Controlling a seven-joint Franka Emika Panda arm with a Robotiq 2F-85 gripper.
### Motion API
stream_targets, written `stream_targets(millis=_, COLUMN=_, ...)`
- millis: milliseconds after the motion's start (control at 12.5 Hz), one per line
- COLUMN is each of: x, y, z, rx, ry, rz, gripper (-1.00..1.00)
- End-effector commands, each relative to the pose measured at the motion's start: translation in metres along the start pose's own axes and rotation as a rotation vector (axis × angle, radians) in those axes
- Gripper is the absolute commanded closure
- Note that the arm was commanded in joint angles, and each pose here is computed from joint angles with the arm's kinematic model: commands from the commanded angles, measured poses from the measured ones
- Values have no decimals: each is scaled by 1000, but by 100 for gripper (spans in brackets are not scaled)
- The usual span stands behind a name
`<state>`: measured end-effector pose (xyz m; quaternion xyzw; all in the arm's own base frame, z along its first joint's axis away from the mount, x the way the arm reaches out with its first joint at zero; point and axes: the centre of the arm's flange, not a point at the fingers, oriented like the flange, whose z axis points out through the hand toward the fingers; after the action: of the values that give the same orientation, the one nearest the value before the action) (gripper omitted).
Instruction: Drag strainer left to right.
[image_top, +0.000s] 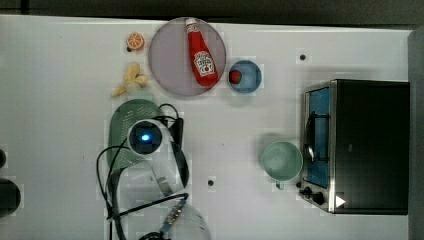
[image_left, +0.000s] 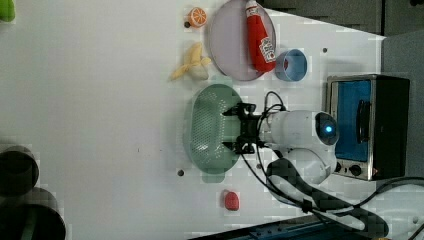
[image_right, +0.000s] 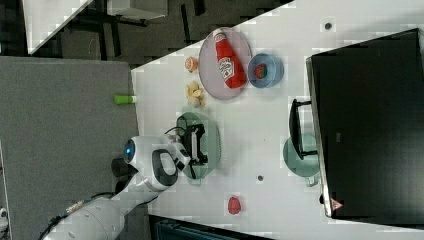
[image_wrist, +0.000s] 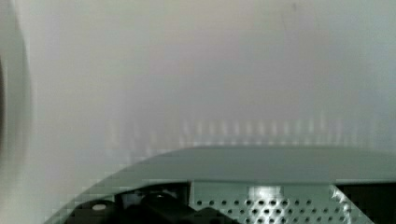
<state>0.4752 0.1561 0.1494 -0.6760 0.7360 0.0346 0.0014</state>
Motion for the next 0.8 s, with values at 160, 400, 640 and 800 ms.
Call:
stream_targets(millis=160, x=64, y=-11, z=-9, rx=-2, ry=30, rz=-46, gripper=-100)
stream_targets(millis=400, x=104, y=-18, z=-12, rx=4, ry=50, rz=-87, gripper=-100)
stream_targets(millis=640, x=147, y=-24, z=-14, rx=5, ry=72, rz=-85, gripper=-100)
stream_targets(millis=800, x=177, y=-27, z=-16, rx=10, ry=87, rz=-74, gripper=-100)
